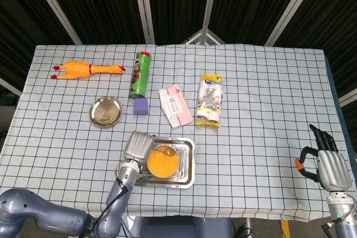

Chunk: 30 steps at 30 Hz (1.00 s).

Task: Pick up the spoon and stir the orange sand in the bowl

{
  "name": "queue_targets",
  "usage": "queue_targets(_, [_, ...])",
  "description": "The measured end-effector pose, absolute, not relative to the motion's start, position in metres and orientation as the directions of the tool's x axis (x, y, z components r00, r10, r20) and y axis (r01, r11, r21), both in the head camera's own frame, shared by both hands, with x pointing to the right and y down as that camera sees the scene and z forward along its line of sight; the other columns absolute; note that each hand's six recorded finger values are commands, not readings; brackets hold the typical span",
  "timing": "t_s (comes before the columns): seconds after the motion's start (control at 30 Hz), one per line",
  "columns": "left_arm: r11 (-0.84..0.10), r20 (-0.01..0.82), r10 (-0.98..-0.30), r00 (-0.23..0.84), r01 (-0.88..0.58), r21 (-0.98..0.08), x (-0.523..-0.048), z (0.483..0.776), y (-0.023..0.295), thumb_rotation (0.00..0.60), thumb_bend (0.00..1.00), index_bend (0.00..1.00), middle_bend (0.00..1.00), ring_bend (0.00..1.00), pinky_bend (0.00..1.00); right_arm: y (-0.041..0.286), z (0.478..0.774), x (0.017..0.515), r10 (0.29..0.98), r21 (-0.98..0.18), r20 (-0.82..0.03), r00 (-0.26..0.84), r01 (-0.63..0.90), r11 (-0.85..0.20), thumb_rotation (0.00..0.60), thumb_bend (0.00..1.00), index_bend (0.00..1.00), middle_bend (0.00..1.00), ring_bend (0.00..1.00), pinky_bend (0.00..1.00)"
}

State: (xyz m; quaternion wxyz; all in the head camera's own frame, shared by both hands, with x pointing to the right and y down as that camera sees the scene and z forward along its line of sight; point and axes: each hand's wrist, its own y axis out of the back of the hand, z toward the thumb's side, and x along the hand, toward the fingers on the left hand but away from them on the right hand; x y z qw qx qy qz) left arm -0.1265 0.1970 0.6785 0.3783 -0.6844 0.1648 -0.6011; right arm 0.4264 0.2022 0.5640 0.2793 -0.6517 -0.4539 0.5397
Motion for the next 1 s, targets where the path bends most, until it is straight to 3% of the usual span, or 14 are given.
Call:
queue_targets(0.63, [-0.605, 0.662, -0.700, 0.266, 0.271, -0.749, -0.128, 0.672, 0.196, 0.600, 0.61, 0.60, 1.00, 1.00, 1.00, 0.202, 0.564, 0.427, 0.892, -0.851, -0.452, 0.002, 0.298, -0.432, 0.600, 0.43, 0.00, 0.00, 0.00, 0.00])
queue_targets(0.87, [-0.543, 0.620, -0.719, 0.315, 0.303, -0.783, -0.125, 0.664, 0.194, 0.600, 0.77, 0.69, 1.00, 1.00, 1.00, 0.202, 0.564, 0.426, 0.891, -0.849, -0.455, 0.001, 0.303, -0.434, 0.600, 0.43, 0.00, 0.00, 0.00, 0.00])
queue_targets(1.0, [-0.483, 0.582, -0.731, 0.356, 0.331, -0.810, -0.123, 0.658, 0.192, 0.600, 0.79, 0.75, 1.00, 1.00, 1.00, 0.202, 0.564, 0.426, 0.891, -0.849, -0.454, 0.002, 0.302, -0.433, 0.600, 0.43, 0.00, 0.00, 0.00, 0.00])
